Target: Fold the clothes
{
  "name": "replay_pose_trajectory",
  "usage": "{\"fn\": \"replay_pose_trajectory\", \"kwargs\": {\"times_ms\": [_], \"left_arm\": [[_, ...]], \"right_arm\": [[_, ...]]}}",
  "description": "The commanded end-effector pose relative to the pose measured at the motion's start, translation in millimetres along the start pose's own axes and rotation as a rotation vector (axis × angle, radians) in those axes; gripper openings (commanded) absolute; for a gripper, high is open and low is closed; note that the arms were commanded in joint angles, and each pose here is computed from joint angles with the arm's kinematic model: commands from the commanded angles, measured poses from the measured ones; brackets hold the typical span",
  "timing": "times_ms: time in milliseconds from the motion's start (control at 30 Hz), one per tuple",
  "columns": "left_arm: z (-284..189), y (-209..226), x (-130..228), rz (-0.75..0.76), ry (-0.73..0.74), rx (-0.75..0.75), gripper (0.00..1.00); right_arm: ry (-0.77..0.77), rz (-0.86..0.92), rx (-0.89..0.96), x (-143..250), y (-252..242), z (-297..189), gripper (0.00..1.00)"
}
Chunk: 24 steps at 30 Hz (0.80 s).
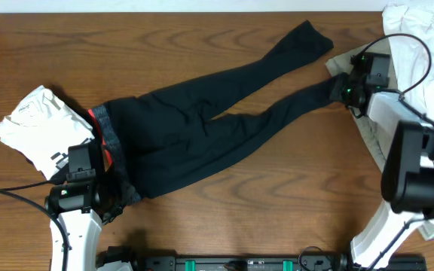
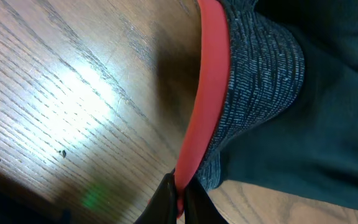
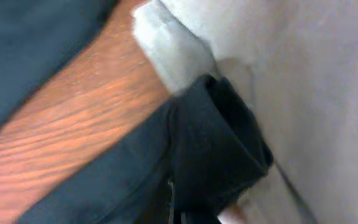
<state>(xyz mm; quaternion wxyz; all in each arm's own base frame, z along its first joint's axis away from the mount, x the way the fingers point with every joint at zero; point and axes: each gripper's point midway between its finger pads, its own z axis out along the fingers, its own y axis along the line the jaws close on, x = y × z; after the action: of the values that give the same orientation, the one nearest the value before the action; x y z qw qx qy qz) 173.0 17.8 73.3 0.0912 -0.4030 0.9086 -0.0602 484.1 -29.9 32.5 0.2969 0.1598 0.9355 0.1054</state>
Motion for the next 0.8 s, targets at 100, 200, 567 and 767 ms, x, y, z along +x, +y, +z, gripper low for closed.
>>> {"fn": "replay_pose_trajectory", "kwargs": {"times_ms": [100,200,567,767], "left_arm": [[0,4,-2,0.059,-0.010,-0.018,0.06],[0,9,-3,0.070,-0.019,-0.044,0.06],[-2,30,-16,-0.029,-0.054,-0.099,0.06],[-2,32,-17,-0.048,-0.049,-0.089,0.06]], "right_arm": [[-0.132,-0.019,-0.008,-44,15,-116,0.10],[-0.080,0.020,0.135,-24,-13,-156,0.10],[0.138,0.077,0.323,37,-59,-194,0.18],[0.111,0.070,0.156,20,-33,-153,0.24]]}}
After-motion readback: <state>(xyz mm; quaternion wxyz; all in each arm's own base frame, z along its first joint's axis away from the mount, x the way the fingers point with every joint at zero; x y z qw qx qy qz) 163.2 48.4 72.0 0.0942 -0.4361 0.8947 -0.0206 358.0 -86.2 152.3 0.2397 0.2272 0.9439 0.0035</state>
